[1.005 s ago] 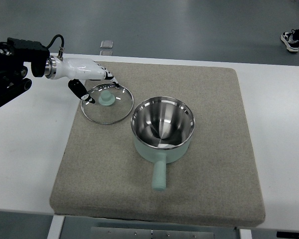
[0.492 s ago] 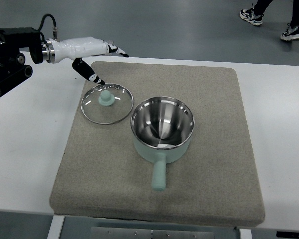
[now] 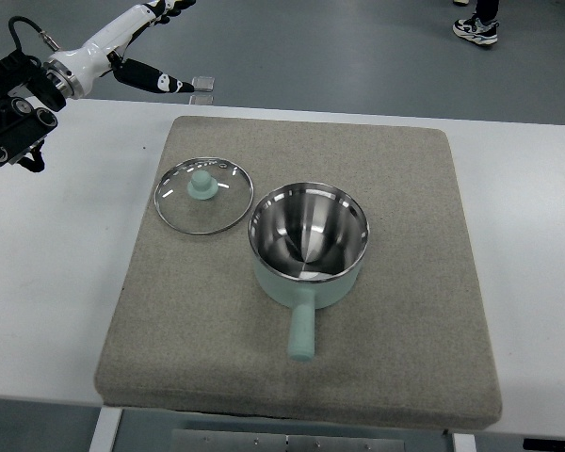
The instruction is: Place lid left of pot with left hand
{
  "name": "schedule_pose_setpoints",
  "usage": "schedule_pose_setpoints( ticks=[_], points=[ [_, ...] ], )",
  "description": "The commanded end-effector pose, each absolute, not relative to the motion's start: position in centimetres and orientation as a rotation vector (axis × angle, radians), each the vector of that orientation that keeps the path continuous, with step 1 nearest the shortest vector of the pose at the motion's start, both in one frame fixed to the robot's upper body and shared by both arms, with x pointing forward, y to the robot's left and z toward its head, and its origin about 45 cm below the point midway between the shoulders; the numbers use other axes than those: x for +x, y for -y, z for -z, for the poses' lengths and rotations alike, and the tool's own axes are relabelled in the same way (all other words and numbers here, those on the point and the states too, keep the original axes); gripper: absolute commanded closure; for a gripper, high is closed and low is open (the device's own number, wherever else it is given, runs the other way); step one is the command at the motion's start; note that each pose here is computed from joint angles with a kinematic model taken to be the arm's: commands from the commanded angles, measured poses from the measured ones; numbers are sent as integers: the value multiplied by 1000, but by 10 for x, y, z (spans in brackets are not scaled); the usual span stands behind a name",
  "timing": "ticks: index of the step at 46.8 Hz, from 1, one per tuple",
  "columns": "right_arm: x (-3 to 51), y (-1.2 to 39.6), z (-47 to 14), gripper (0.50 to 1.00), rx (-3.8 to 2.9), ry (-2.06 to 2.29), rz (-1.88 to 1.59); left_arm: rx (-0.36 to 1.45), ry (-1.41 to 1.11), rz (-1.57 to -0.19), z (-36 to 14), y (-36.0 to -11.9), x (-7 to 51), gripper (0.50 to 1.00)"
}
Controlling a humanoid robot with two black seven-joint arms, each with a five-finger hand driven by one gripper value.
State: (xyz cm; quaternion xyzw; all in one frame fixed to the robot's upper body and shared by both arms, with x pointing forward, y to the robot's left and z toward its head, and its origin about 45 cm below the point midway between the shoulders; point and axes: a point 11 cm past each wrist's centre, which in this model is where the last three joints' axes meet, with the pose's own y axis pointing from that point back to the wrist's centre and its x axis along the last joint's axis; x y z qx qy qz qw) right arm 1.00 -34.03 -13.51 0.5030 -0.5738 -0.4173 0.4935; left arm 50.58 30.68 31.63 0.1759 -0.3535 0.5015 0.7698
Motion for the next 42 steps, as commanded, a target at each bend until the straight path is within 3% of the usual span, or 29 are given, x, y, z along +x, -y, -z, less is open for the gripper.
schedule_pose_setpoints(
  ticks=[1,8,21,30,42],
  points=[
    [10,340,135,576,1220,1392,1012,336,705,-1135,-309,-302,509,506],
    [10,340,135,576,1220,1392,1012,245,584,-1232,-304,-302,516,506],
    [10,340,135,576,1220,1392,1012,81,380,-1277,-300,-294,520,506],
    [10,340,135,576,1220,1392,1012,-38,87,-1371,-280,-300,524,506],
    [10,340,135,576,1220,1392,1012,-211,-110,-1264,-255,-293,509,506]
  ],
)
